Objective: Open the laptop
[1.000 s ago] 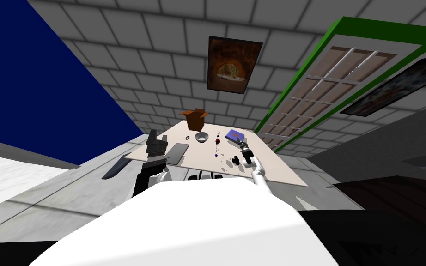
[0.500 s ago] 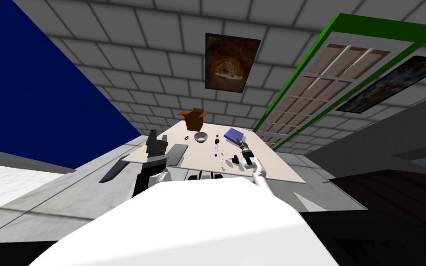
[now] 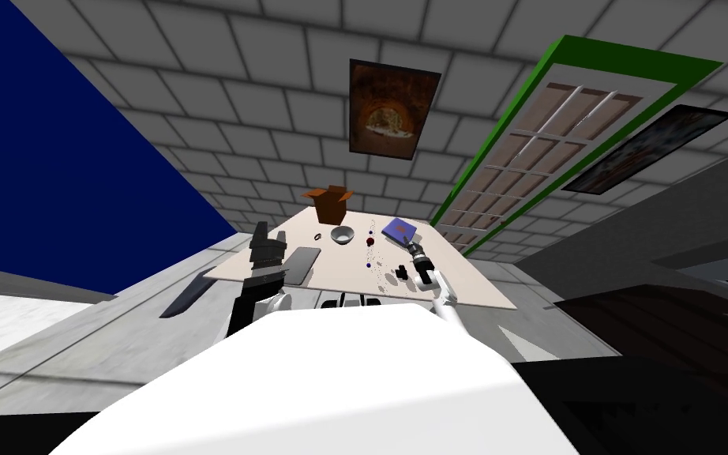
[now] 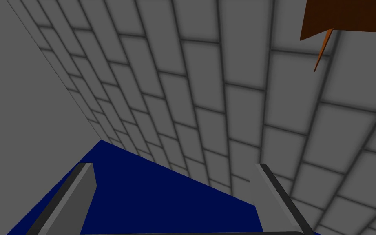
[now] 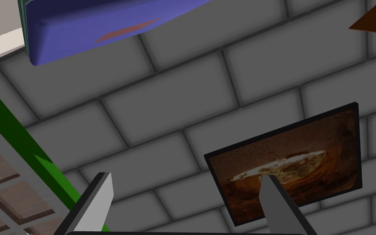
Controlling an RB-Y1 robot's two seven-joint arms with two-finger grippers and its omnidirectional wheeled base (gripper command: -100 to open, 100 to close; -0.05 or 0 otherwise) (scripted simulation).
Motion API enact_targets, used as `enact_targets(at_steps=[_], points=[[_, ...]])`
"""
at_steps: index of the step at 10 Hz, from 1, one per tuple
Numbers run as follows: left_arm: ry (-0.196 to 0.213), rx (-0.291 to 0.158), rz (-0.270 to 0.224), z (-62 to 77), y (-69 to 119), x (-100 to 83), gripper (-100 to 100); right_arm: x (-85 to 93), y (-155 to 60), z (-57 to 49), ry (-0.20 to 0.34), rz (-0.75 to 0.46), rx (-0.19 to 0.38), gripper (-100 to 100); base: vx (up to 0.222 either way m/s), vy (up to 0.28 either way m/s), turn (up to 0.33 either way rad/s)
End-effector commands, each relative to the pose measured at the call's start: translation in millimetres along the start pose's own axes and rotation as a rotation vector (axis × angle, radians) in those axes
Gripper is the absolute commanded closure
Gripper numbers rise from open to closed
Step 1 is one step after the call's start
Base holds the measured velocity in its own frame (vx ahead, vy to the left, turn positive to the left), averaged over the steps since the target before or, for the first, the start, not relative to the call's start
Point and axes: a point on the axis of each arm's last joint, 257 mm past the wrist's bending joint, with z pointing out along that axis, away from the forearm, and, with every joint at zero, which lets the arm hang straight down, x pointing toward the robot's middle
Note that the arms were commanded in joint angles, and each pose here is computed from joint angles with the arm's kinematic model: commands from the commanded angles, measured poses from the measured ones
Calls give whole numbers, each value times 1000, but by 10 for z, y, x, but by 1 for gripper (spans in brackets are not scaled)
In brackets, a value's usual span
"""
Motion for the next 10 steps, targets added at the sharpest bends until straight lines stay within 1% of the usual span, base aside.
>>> enact_targets(at_steps=[1, 4, 5, 6, 7, 8, 9, 10], points=[[0, 0, 0, 0, 0, 0, 0, -2, 2, 0, 0, 0, 0, -100, 1, 2, -10], [0, 0, 0, 0, 0, 0, 0, -2, 2, 0, 0, 0, 0, -100, 1, -3, 6], [0, 0, 0, 0, 0, 0, 0, -80, 101, 153, -1, -5, -59, -100, -66, 57, 92], [0, 0, 0, 0, 0, 0, 0, -39, 49, 195, 6, -2, -49, -100, -77, 75, 58], [0, 0, 0, 0, 0, 0, 0, 66, -65, 179, 27, 0, -27, -100, -31, 38, -1], [0, 0, 0, 0, 0, 0, 0, -66, 76, 332, 13, -5, -89, -100, -52, 74, 89], [0, 0, 0, 0, 0, 1, 0, -40, -5, 374, 22, -5, -75, -100, -62, 71, 60], [0, 0, 0, 0, 0, 1, 0, 56, -120, 357, 41, -3, -52, -100, -32, 37, -6]])
